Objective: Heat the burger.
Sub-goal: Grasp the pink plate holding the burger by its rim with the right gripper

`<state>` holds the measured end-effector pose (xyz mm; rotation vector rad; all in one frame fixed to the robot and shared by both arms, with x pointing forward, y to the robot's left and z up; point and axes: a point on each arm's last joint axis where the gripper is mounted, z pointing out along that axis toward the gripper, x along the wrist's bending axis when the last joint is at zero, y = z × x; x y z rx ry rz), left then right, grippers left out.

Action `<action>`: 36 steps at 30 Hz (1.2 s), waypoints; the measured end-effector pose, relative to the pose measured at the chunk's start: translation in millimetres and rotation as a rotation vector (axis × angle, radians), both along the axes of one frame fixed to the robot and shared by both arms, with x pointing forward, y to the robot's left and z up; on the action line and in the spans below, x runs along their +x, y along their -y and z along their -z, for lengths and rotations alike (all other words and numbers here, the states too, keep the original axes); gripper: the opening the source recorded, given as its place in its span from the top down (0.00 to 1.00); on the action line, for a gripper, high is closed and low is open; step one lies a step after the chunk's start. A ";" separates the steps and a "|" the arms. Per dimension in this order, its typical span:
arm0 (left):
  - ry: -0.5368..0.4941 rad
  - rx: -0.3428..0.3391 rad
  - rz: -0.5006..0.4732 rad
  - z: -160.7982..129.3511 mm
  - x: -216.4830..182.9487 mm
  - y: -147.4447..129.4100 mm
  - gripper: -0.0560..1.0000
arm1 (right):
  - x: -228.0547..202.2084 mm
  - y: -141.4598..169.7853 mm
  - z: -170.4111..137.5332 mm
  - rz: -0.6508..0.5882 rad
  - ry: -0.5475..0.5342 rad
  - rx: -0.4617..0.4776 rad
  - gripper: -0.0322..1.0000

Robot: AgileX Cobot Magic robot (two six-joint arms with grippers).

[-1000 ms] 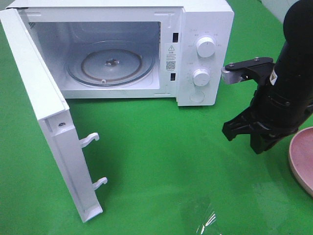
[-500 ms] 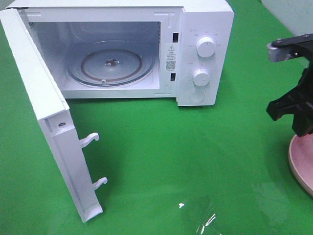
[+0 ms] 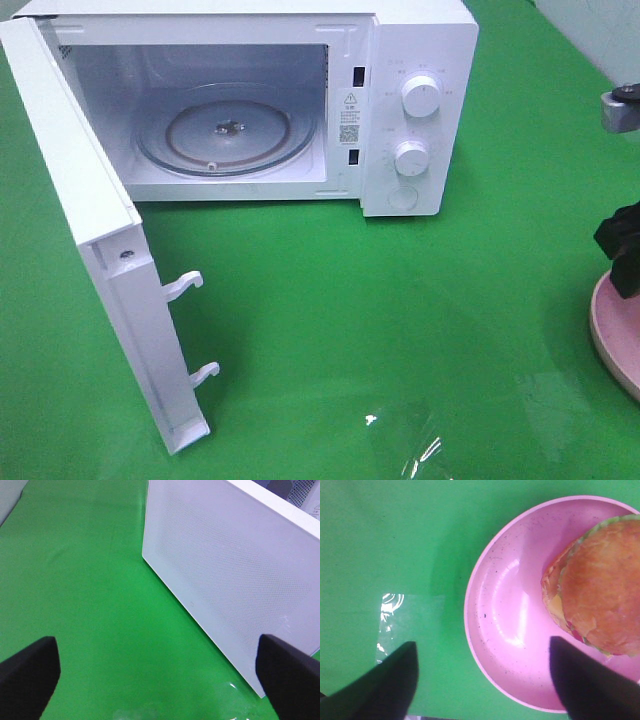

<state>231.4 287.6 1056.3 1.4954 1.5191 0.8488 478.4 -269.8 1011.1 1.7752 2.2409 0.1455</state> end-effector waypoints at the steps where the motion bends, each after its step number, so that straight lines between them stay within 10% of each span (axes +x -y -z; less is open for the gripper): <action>1: 0.000 0.000 0.000 0.0 0.0 0.0 0.02 | -2.0 0.5 5.0 -0.005 -0.004 -0.001 0.12; 36: 0.000 0.000 0.000 0.0 0.0 0.0 0.02 | -8.8 -2.9 64.2 -0.009 -0.008 0.051 0.08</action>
